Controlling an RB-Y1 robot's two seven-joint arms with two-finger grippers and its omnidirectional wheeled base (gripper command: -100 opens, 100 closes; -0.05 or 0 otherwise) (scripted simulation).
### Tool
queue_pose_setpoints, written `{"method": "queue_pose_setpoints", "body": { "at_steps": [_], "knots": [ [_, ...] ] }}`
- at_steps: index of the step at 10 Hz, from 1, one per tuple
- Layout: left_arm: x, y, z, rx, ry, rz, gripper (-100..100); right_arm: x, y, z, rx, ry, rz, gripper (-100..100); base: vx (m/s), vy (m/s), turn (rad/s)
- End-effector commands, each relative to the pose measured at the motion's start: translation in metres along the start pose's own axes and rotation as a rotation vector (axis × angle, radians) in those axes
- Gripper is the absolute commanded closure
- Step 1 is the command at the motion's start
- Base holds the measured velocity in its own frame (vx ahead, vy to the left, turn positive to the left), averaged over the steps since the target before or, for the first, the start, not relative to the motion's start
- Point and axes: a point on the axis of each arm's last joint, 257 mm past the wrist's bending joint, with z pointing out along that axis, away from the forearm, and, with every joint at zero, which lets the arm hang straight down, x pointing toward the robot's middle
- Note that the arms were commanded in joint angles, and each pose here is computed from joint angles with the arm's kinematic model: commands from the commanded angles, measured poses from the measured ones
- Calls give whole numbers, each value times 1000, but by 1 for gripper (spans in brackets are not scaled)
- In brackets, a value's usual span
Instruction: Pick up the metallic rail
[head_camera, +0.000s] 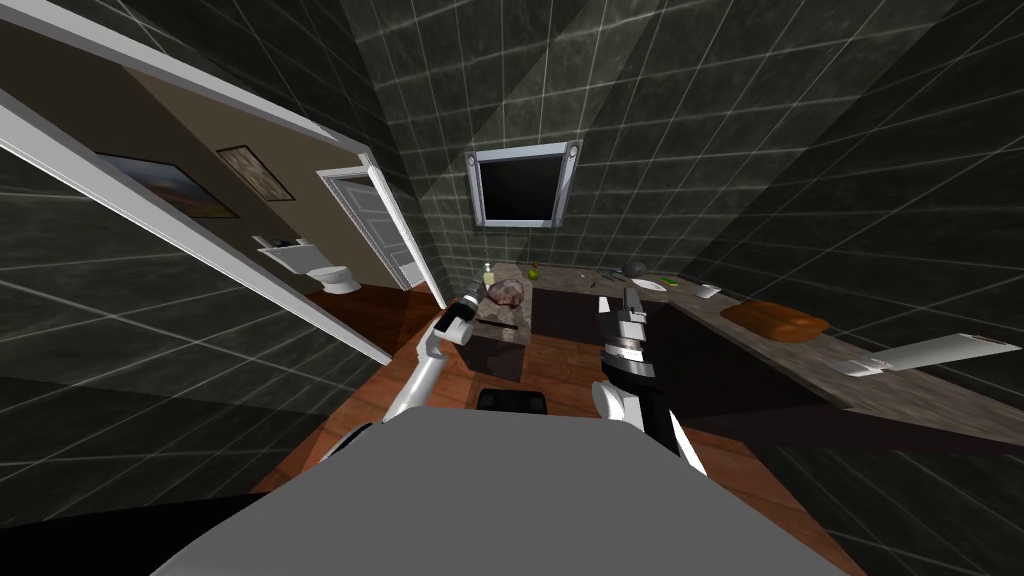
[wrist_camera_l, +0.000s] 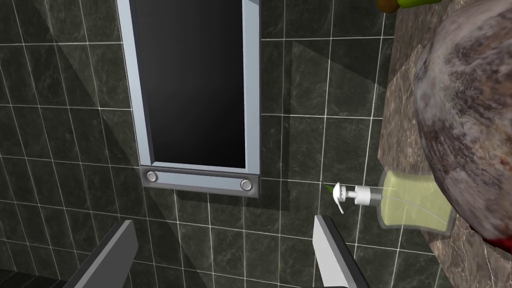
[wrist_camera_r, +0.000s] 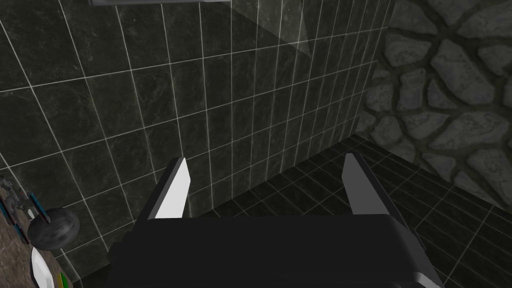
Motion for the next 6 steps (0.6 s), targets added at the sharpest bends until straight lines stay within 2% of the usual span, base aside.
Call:
{"method": "queue_pose_setpoints", "body": {
  "at_steps": [1, 2, 4, 5, 6],
  "knots": [
    [0, 8, 2, -38, 1, -2, -100, 0, 0, 0, 0, 0, 0, 0, 8, 19, -1],
    [6, 15, 14, -68, 17, -16, -100, 0, 0, 0, 0, 0, 0, 0, 8, 34, 8],
    [6, 22, 15, -101, 16, -15, -100, 0, 0, 0, 0, 0, 0, 0, 3, 28, -4],
    [11, 29, 26, -135, 30, -29, -100, 0, 0, 0, 0, 0, 0, 0, 4, 31, 6],
    [11, 34, 26, -160, 29, -28, -100, 0, 0, 0, 0, 0, 0, 0, 7, 33, -8]
  ]
}}
